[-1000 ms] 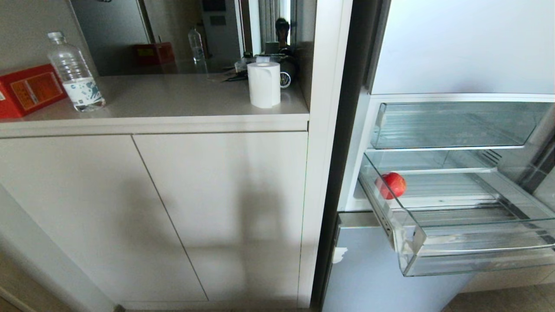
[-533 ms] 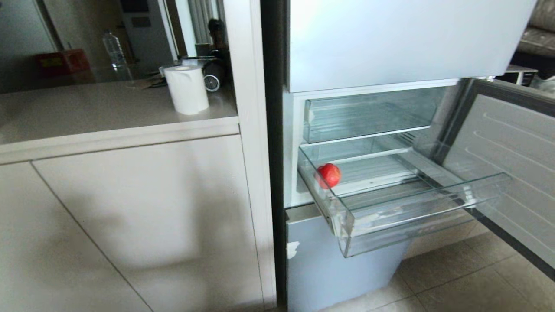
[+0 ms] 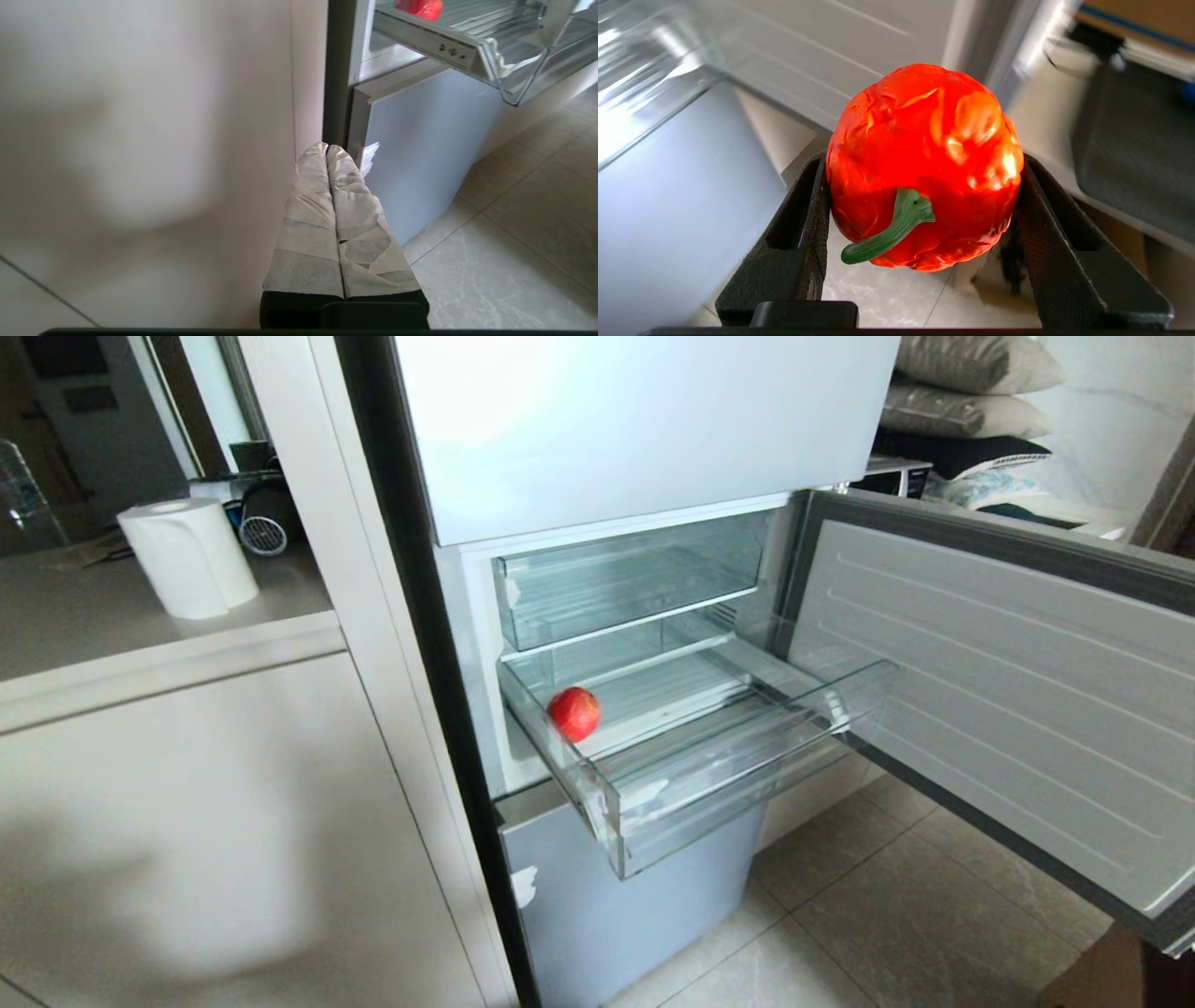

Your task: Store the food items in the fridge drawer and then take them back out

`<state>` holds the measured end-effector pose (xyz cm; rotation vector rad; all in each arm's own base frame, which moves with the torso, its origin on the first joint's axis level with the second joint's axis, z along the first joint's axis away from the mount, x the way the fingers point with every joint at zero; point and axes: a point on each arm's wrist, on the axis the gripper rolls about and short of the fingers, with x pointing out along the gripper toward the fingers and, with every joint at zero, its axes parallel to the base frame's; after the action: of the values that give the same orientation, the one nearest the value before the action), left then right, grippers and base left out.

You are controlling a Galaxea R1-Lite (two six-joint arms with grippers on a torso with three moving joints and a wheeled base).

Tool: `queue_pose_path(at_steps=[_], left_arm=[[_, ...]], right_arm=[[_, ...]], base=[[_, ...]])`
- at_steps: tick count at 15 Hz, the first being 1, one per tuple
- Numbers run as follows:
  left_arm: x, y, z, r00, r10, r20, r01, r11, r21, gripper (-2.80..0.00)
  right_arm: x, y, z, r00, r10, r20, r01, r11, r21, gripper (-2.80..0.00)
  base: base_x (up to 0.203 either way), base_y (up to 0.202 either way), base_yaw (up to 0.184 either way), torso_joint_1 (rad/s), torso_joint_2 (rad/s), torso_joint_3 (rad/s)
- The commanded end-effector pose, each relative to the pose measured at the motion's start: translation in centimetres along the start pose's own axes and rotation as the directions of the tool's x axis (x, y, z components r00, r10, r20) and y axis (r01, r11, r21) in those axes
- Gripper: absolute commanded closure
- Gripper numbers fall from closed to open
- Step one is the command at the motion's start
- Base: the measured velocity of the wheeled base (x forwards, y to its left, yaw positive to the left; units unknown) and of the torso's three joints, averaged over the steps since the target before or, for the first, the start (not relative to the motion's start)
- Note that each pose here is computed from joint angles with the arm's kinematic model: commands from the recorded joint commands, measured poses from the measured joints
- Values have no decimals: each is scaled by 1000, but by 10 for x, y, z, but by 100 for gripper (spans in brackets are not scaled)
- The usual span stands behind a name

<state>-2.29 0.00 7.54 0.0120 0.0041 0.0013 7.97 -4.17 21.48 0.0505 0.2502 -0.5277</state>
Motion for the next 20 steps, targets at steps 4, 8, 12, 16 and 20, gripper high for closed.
queue_pose_path(at_steps=[4,8,12,16,20], left_arm=[[0,0,0,1000,0,-1,0,1000,0,0],[0,0,0,1000,0,-1,0,1000,0,0],[0,0,0,1000,0,-1,0,1000,0,0],[0,0,0,1000,1,-1,-1,1000,0,0],[0,0,0,1000,2,-1,-2,1000,0,0]], right_arm=[[39,-31,-7,961,-240,-135,257,959,121,0],[86,-78,-14,904,-396,-160,422,888,185,0],[100,-145,-26,872,-464,-156,489,839,239,0],[106,-204,-42,878,-437,-195,475,844,250,0],[130,-247,-61,895,-388,-221,440,852,283,0]], base=[[0,0,0,0,0,0],[0,0,0,0,0,0],[0,0,0,0,0,0],[0,0,0,0,0,0],[0,0,0,0,0,0]])
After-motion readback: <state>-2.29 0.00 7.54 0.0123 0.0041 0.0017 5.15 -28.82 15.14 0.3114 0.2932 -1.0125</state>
